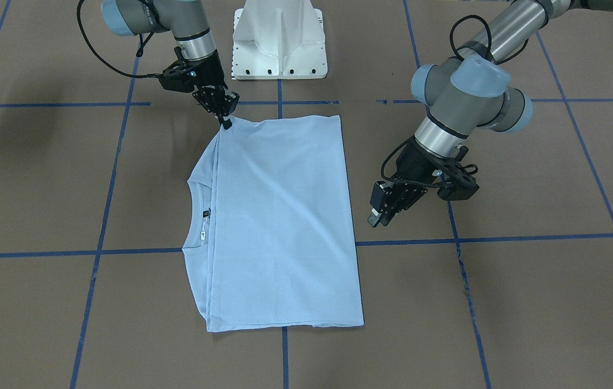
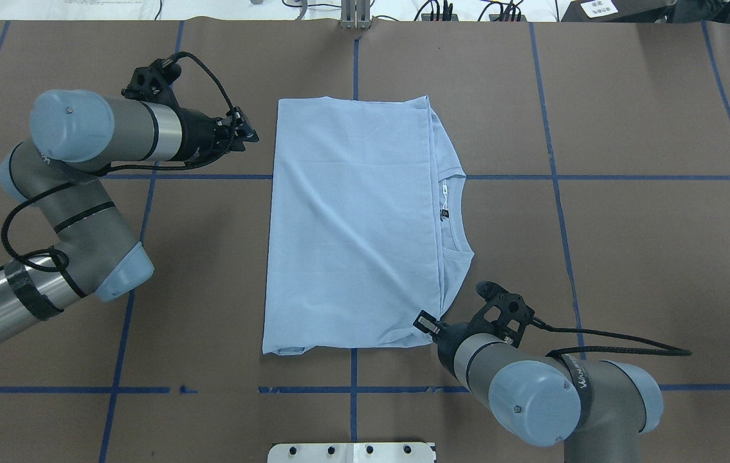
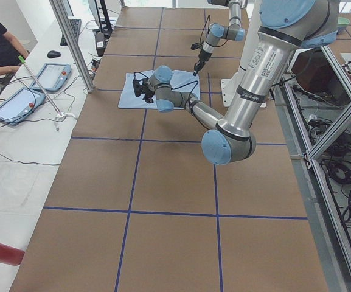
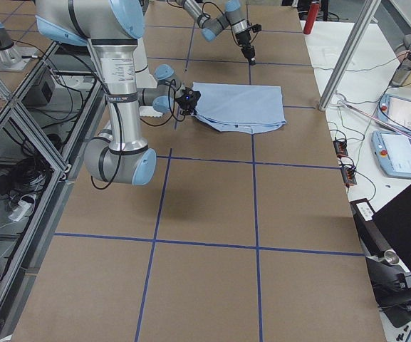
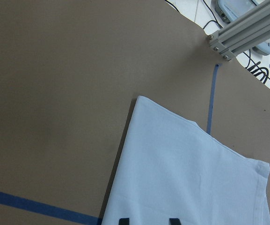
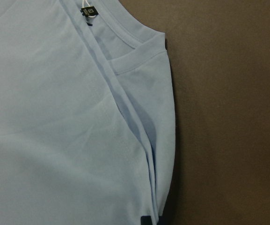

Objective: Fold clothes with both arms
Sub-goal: 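Move the left gripper to the shirt's near corner while the right gripper holds, then grasp the near edge corners of the shirt with both grippers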

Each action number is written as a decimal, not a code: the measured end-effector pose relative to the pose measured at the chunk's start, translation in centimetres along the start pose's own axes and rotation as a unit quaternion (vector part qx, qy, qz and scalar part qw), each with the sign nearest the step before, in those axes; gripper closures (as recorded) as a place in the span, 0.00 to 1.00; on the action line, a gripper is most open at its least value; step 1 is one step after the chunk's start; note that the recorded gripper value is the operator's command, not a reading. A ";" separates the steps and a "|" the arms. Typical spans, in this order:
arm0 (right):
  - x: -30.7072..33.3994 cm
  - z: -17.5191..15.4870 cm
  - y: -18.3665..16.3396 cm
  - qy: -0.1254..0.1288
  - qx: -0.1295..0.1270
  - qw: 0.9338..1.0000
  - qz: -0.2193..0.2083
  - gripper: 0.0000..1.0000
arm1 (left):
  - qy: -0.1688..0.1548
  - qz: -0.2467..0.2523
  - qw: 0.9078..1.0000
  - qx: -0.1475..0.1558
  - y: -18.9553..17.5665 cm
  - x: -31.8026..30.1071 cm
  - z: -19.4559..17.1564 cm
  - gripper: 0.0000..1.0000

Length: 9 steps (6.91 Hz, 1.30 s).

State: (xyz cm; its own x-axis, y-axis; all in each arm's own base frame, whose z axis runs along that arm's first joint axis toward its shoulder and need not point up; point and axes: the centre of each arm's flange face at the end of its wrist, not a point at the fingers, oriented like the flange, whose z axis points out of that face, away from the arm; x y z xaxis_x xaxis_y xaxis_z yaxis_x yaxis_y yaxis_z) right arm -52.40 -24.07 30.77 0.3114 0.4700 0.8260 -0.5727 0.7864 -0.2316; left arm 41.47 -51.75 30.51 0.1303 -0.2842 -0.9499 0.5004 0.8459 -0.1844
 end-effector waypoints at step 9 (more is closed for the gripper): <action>0.6 -0.9 -0.5 0.000 -0.004 1.000 0.000 1.00 | -0.125 -0.114 0.984 -0.054 28.6 -6.6 -3.1 0.47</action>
State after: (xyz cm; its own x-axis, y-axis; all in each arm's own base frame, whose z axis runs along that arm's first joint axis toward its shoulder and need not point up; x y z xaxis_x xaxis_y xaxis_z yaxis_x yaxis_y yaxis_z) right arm -51.26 -23.84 30.94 0.3107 0.4707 0.8258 -0.5662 0.7895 -0.2369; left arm 52.28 -24.30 30.77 0.2397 -0.5624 -0.7914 0.4489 0.7870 -0.4233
